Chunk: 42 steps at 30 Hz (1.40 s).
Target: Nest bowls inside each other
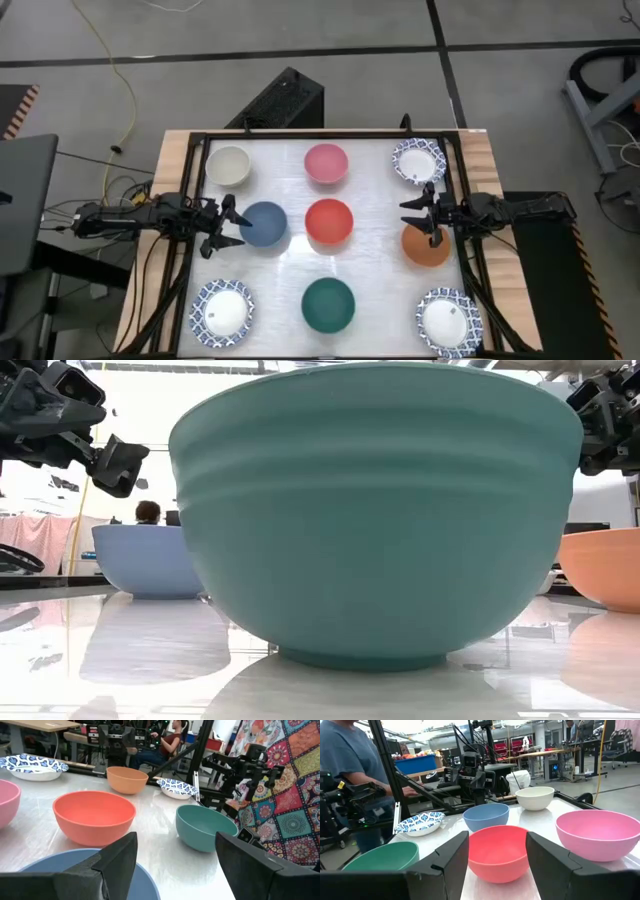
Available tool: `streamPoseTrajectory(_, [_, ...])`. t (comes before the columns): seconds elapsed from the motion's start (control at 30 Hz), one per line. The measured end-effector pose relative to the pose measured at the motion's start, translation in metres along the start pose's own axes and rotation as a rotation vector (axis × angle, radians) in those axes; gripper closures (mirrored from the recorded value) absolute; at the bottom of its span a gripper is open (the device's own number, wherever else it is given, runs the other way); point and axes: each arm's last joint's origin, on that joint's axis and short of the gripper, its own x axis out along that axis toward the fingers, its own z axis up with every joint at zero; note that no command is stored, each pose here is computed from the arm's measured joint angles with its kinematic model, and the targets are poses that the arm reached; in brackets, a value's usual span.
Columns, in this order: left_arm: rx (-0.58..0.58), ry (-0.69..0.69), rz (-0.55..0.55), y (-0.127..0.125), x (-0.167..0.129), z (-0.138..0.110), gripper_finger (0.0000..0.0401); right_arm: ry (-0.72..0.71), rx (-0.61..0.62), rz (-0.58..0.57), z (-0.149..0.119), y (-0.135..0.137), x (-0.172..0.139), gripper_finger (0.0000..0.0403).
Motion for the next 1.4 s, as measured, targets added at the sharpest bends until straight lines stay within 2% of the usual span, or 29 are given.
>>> streamPoseTrajectory(1.4, [-0.01, -0.007, -0.002, -0.0001, 0.0, 0.0005, 0.0144, 0.0, 0.0, 0.0, 0.0001, 0.0, 0.0, 0.0184])
